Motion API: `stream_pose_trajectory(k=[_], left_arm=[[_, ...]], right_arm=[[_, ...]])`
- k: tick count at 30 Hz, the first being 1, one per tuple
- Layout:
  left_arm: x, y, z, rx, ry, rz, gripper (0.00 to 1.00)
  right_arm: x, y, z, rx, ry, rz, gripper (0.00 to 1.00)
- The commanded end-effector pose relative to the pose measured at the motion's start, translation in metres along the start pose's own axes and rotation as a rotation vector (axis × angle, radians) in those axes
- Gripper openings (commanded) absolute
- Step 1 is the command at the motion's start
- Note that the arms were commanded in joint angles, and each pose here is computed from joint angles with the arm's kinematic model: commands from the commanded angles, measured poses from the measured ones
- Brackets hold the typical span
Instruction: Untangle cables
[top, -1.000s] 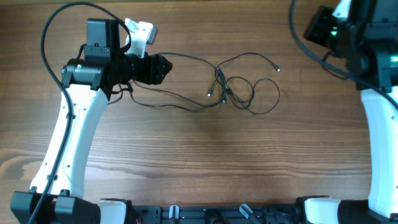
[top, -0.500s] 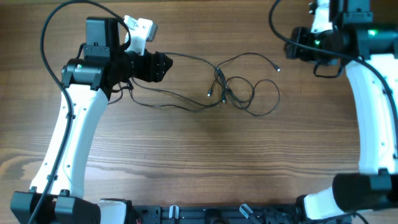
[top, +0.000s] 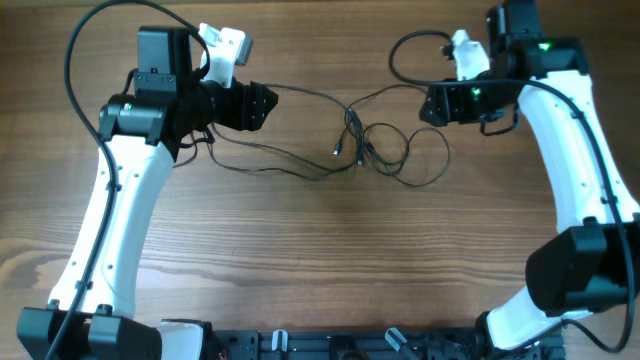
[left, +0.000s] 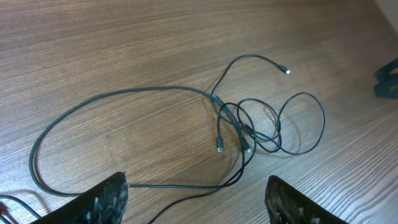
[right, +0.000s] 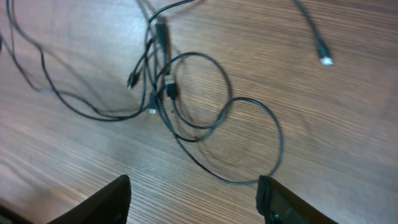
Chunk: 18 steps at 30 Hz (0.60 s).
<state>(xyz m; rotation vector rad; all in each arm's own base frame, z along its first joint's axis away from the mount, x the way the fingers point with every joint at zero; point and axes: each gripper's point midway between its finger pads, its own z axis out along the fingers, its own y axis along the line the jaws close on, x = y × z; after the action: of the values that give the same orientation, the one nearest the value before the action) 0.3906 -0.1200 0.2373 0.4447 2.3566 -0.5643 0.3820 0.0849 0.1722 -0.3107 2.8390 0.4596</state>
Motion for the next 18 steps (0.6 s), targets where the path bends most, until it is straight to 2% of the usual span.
stream_pose_trajectory(k=[1, 7, 18], left_arm=[[-0.010, -0.005, -0.010, -0.006, -0.035, 0.037, 0.75], [-0.010, -0.004, -0.010, -0.012, -0.035, 0.036, 0.75], [-0.009, 0.026, -0.013, -0.184, -0.029, -0.027, 0.75]], right_arm=[[0.003, 0.012, 0.028, -0.066, 0.057, -0.102, 0.68], [0.003, 0.014, 0.064, -0.083, 0.108, -0.132, 0.68], [0.002, 0.040, 0.116, -0.110, 0.155, -0.203, 0.68]])
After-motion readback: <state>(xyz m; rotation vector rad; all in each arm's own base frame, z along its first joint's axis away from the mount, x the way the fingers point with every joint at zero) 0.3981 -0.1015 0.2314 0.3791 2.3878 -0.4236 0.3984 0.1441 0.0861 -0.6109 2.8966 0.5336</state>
